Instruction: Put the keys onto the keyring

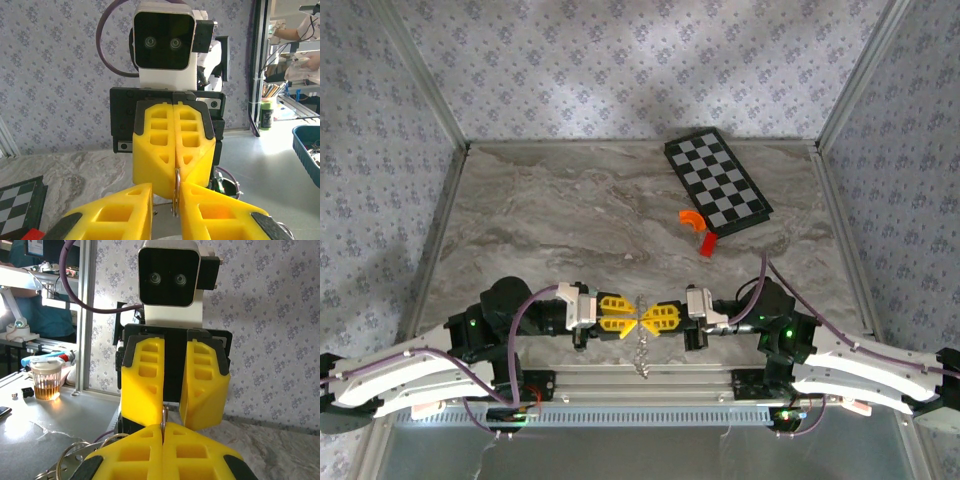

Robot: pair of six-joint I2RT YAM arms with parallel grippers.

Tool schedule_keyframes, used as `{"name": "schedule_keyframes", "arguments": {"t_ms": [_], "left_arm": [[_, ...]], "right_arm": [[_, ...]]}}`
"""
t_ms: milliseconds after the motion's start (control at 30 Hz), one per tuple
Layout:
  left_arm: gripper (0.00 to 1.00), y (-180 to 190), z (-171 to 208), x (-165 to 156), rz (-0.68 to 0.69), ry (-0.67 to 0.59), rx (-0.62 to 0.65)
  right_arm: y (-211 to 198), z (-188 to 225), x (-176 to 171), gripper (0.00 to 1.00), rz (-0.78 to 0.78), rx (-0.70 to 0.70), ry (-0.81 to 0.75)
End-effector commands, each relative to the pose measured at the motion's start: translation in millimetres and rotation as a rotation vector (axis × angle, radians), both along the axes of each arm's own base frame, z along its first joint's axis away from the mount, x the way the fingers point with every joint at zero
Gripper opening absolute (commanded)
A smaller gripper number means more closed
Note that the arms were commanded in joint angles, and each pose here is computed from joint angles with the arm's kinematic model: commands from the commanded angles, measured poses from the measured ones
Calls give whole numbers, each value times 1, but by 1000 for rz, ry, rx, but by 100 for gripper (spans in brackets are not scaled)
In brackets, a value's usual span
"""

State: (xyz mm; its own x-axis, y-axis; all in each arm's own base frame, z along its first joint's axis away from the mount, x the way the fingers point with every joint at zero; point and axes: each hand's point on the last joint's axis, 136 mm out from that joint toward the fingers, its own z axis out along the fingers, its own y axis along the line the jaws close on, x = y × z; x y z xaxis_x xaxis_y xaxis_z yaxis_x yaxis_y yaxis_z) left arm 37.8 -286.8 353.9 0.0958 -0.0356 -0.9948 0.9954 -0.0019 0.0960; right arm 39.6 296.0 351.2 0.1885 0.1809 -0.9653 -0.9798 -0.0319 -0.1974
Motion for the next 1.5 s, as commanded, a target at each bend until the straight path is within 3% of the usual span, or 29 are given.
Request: {"name": "schedule_keyframes", "arguments": {"t_ms": [0,267,900,1467], "left_arm": [[19,-1,6,-5,-25,-3,-29],[13,-1,8,-6,-31,-3,-35],[16,-2,9,-8,-45,-9,-22],[5,0,13,-11,-57,-11,-49]], "right_arm": [[-7,15,-4,0,15,71,-17],[-7,13,-4,0,14,68,-12],[-9,19,-6,0,22,87,-27],[-10,16,-6,0,27,87,-23]]}}
